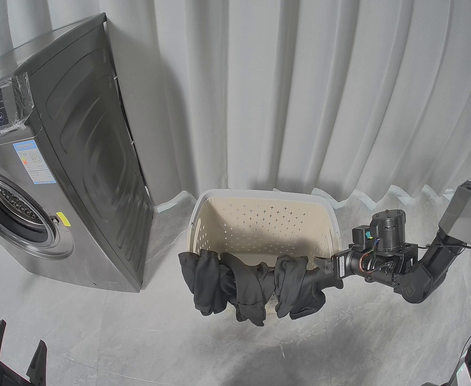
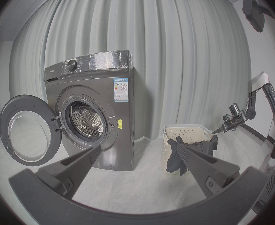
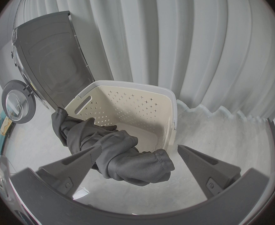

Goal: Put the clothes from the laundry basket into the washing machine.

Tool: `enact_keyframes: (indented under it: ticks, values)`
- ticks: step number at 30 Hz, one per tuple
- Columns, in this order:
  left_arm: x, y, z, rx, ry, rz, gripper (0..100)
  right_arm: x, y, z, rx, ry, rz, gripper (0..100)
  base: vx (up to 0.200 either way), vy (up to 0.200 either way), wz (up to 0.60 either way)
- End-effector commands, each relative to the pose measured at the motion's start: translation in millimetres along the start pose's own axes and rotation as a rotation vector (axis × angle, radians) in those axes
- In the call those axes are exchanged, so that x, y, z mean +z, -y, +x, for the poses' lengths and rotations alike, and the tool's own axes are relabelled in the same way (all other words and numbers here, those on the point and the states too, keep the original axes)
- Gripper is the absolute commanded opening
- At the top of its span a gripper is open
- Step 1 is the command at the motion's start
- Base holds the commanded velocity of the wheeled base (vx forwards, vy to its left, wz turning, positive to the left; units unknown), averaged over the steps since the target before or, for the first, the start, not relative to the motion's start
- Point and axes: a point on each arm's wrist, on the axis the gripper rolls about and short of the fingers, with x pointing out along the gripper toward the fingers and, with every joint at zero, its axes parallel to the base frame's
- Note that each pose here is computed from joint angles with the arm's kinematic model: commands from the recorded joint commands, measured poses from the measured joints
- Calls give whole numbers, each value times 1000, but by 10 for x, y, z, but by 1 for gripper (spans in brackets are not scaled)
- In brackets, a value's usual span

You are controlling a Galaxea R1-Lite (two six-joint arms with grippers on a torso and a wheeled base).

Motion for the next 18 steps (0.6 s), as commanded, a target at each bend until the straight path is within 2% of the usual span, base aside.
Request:
enact_keyframes:
  ticks: [1, 7, 18]
  values:
    - [-43, 0, 1, 1, -2, 1, 100, -157, 15, 216, -8, -33, -13, 100, 0, 0, 0]
    - [-43, 0, 1, 1, -2, 1, 100, -250, 25, 332, -14, -38, -37, 100, 0, 0, 0]
    - [-43, 0, 1, 1, -2, 1, 100, -294, -1, 452, -24, -42, -46, 100, 0, 0, 0]
